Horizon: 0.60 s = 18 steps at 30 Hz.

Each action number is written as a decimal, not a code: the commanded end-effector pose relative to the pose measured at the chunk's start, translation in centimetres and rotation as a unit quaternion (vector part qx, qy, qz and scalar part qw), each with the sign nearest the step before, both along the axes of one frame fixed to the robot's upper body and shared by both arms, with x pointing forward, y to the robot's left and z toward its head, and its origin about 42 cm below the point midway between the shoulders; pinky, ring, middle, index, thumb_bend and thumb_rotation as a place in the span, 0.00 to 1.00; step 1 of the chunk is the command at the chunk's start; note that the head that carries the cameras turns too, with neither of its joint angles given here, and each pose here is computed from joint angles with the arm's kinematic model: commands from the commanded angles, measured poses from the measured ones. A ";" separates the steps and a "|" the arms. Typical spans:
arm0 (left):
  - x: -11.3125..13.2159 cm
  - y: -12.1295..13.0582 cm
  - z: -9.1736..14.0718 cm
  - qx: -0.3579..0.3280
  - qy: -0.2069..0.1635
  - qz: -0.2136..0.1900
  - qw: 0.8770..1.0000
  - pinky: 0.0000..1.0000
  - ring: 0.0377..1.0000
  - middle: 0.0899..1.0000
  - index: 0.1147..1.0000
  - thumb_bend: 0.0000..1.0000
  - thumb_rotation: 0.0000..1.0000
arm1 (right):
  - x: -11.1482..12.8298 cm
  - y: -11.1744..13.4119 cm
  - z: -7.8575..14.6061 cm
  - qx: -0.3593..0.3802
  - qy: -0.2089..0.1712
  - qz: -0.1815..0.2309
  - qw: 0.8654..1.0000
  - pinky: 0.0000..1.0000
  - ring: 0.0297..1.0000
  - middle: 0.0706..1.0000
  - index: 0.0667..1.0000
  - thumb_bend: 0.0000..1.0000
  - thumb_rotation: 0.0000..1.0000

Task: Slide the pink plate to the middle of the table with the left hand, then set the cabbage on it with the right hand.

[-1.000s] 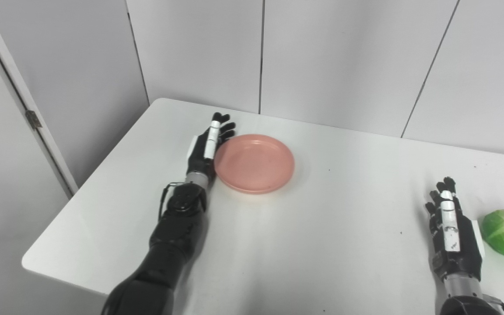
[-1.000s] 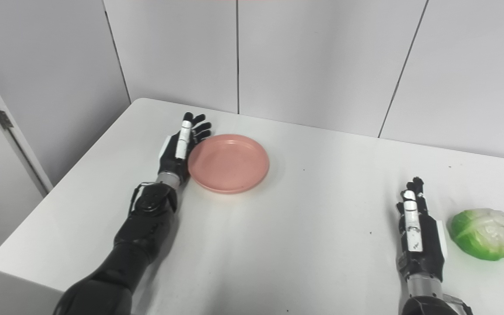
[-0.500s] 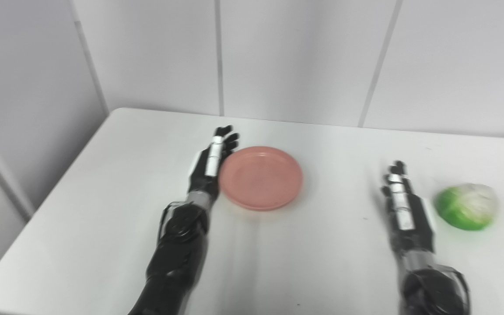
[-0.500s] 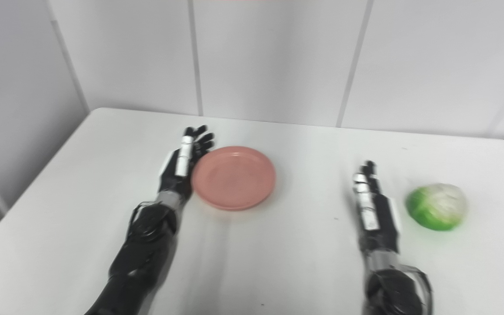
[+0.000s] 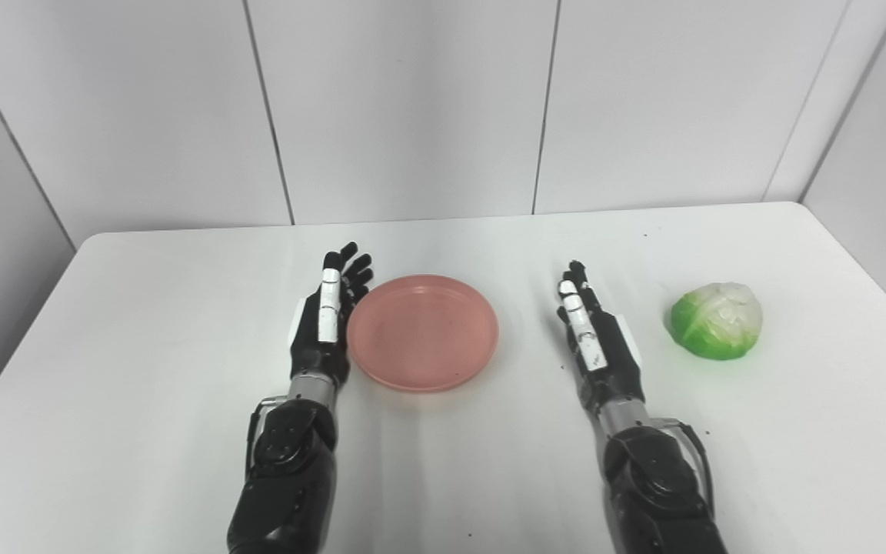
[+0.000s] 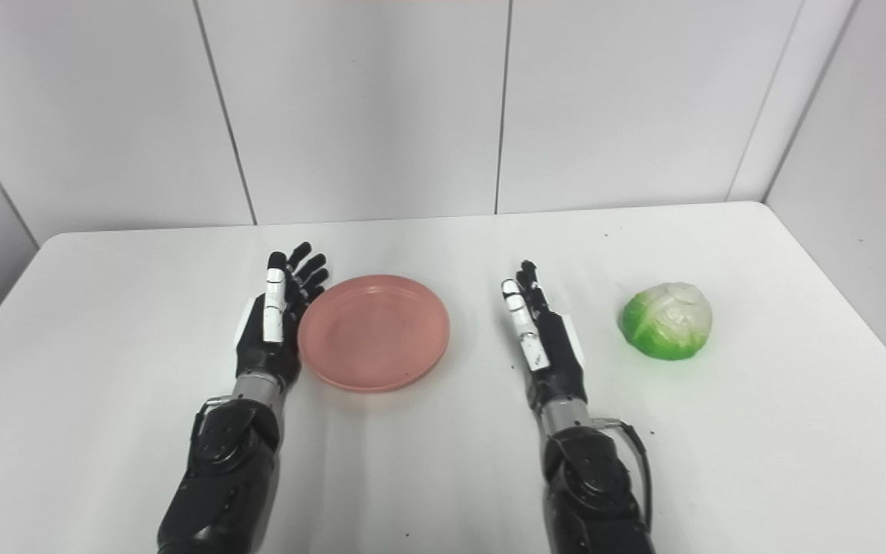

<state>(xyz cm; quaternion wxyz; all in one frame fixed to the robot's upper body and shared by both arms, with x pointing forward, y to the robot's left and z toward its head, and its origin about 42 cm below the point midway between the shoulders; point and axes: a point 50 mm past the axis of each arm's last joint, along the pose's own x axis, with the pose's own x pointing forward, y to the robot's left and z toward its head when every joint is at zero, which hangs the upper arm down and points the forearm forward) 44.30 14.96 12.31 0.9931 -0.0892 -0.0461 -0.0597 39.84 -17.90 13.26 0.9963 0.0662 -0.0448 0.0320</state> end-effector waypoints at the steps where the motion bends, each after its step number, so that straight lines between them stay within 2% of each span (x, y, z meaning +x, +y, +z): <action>1: -0.2 -1.4 1.0 0.006 -0.027 -0.010 1.000 0.91 0.91 0.90 0.89 0.75 1.00 | 0.9 0.8 1.7 0.008 -0.046 0.001 0.999 1.00 1.00 1.00 1.00 0.60 0.82; 6: -0.6 -2.7 1.2 -0.012 -0.029 -0.022 0.999 0.94 0.92 0.92 0.90 0.73 1.00 | 1.1 0.7 1.9 0.006 -0.056 -0.003 0.998 1.00 1.00 1.00 1.00 0.61 0.82; 10: -1.0 -3.5 1.1 -0.014 -0.046 -0.019 0.999 0.94 0.92 0.92 0.89 0.68 1.00 | 1.0 0.2 4.6 -0.041 -0.089 -0.003 0.995 1.00 1.00 1.00 1.00 0.67 0.76; 12: -1.0 -3.8 0.9 -0.017 -0.045 -0.014 0.999 0.95 0.92 0.92 0.89 0.68 1.00 | 0.7 -1.0 7.0 -0.121 -0.116 -0.006 0.986 1.00 1.00 1.00 1.00 0.67 0.80; 15: -1.0 -3.8 0.8 -0.027 -0.038 -0.014 0.999 0.96 0.93 0.92 0.90 0.70 1.00 | 0.2 -2.9 10.2 -0.226 -0.146 -0.014 0.963 0.99 1.00 1.00 1.00 0.67 0.82; 17: -1.0 -4.0 0.8 -0.028 -0.037 -0.006 0.999 0.96 0.93 0.92 0.90 0.70 1.00 | 0.0 -4.7 12.5 -0.248 -0.152 0.008 0.957 0.98 0.98 0.98 0.99 0.67 0.80; 18: -1.0 -4.1 0.8 -0.029 -0.039 -0.002 0.999 0.96 0.93 0.92 0.90 0.70 1.00 | -0.2 -6.1 14.0 -0.286 -0.153 0.025 0.946 0.98 0.97 0.97 0.98 0.68 0.78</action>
